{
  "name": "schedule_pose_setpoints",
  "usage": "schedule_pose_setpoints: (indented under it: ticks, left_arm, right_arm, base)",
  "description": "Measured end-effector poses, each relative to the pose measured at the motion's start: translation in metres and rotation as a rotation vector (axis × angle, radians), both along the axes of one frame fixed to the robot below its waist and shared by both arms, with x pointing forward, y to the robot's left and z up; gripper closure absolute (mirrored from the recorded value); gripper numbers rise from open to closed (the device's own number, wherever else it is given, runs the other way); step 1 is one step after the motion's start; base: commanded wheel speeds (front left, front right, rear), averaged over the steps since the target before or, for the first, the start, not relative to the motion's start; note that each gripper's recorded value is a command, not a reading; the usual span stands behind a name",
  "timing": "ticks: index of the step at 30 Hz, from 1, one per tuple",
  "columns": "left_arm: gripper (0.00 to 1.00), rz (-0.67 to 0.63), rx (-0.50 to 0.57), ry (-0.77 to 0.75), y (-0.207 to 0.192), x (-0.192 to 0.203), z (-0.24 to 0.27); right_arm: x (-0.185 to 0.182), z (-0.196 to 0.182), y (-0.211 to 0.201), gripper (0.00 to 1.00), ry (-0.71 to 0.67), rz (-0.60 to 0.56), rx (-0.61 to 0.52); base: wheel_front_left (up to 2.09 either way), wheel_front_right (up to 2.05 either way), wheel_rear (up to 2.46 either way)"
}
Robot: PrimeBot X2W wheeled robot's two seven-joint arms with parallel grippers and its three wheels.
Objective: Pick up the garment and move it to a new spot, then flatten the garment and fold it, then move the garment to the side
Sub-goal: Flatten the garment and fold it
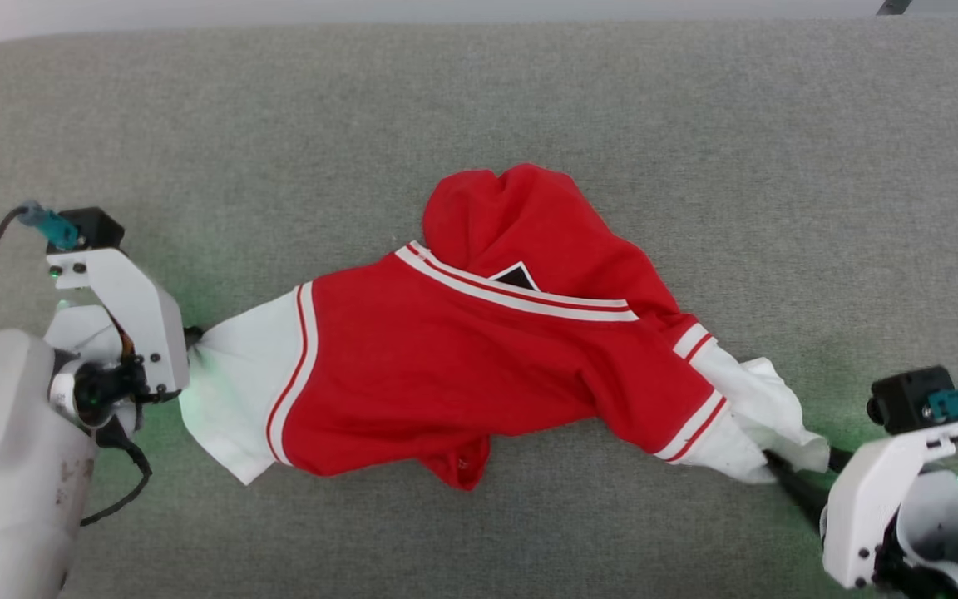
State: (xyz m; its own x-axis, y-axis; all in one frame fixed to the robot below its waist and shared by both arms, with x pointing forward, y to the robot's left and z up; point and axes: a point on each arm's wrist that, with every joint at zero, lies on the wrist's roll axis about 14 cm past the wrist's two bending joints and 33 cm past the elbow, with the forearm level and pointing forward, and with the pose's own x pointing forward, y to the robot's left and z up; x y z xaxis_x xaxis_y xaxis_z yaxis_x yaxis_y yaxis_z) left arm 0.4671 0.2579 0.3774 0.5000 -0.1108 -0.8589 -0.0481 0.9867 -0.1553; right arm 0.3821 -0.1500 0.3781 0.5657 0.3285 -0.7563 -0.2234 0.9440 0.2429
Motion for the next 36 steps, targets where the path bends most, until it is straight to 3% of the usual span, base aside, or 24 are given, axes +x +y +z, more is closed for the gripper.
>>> schedule_pose_setpoints:
  ticks: [8, 12, 24, 36]
  left_arm:
    - [1.0, -0.004, -0.002, -0.014, -0.003, 0.0, 0.005]
    - [1.0, -0.019, -0.002, -0.036, -0.007, 0.001, 0.017]
    - [1.0, -0.11, -0.006, -0.334, -0.037, 0.043, 0.143]
    - [1.0, -0.085, 0.053, -0.861, -0.035, 0.065, 0.325]
  right_arm:
    - [0.014, 0.003, 0.0, 1.0, 0.016, 0.002, 0.004]
    - [0.027, 0.027, 0.003, 1.0, -0.027, 0.001, 0.047]
    - [0.104, 0.192, 0.006, 1.0, -0.473, 0.05, 0.023]
    - [0.136, 0.374, 0.03, 1.0, -1.016, 0.028, 0.077]
  base:
    - [0.0, 0.0, 0.0]
    - [0.0, 0.0, 0.0]
    - [0.0, 0.0, 0.0]
    - [0.0, 0.0, 0.0]
